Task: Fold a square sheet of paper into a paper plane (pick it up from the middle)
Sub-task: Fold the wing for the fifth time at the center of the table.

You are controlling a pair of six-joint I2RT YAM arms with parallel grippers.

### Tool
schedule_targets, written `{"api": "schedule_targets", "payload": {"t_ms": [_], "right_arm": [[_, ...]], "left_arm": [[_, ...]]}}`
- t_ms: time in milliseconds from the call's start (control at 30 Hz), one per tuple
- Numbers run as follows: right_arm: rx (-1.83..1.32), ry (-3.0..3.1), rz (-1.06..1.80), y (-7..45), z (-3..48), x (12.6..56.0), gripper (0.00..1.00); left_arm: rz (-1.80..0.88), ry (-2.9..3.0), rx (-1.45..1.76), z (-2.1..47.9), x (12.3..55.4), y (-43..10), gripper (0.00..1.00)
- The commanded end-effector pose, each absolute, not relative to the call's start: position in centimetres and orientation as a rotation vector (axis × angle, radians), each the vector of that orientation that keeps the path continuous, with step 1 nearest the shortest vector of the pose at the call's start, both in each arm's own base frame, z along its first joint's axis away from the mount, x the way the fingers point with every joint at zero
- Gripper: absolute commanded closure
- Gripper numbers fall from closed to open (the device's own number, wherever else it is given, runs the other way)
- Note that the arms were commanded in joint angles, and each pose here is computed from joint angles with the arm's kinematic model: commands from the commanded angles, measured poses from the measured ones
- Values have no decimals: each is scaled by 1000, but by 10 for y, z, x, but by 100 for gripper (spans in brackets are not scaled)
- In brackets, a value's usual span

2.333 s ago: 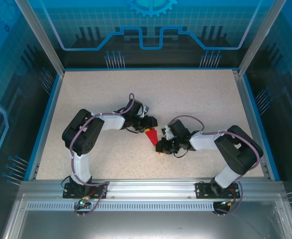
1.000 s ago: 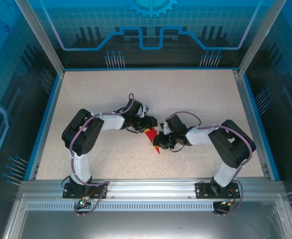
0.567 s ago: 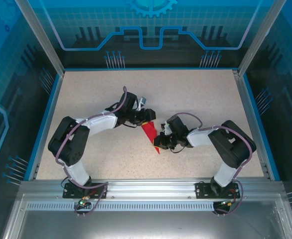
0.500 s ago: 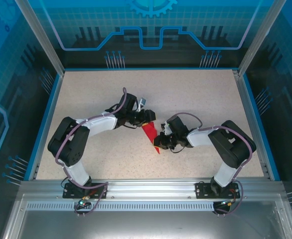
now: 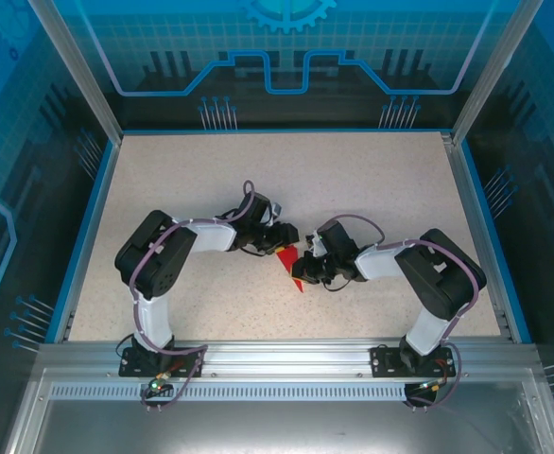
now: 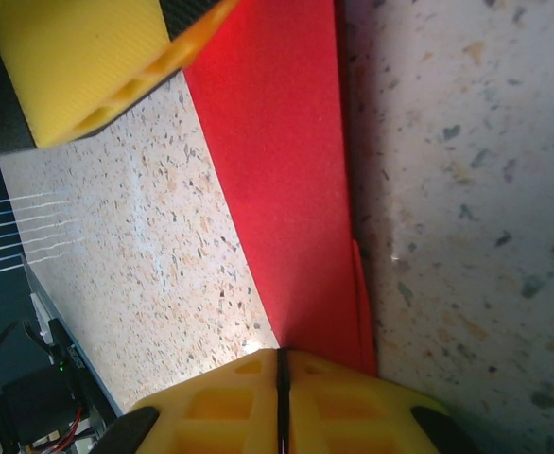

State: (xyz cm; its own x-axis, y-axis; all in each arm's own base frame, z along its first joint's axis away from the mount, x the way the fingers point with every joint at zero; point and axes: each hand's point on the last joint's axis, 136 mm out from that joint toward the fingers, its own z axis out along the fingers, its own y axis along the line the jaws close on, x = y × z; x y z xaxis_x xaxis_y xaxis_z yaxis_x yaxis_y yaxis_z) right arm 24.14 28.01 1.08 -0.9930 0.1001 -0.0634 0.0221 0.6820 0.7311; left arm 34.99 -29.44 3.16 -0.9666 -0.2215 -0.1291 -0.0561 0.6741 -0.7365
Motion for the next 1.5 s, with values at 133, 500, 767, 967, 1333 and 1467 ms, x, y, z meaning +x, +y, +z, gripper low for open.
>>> {"api": "schedule_targets", "payload": {"t_ms": [133, 500, 767, 967, 1333, 1467], "right_arm": [[188, 2955, 1084, 255, -25, 211, 91], [191, 2938, 1110, 257, -23, 212, 91], [195, 2923, 1153, 262, -21, 214, 91], [199, 2913, 1162, 266, -20, 218, 91], [210, 2904, 1169, 274, -19, 222, 90], [220, 2896, 1174, 276, -18, 224, 90]], "left_arm": [[-1062, 2663, -283, 10, 373, -255, 51], [-1060, 2628, -251, 9, 386, -238, 51], [-1030, 2576, -185, 23, 393, -228, 50], [-1033, 2530, -167, 40, 397, -223, 49], [-1059, 2479, -152, 74, 396, -224, 49], [-1152, 2463, -139, 90, 382, -236, 49]]}}
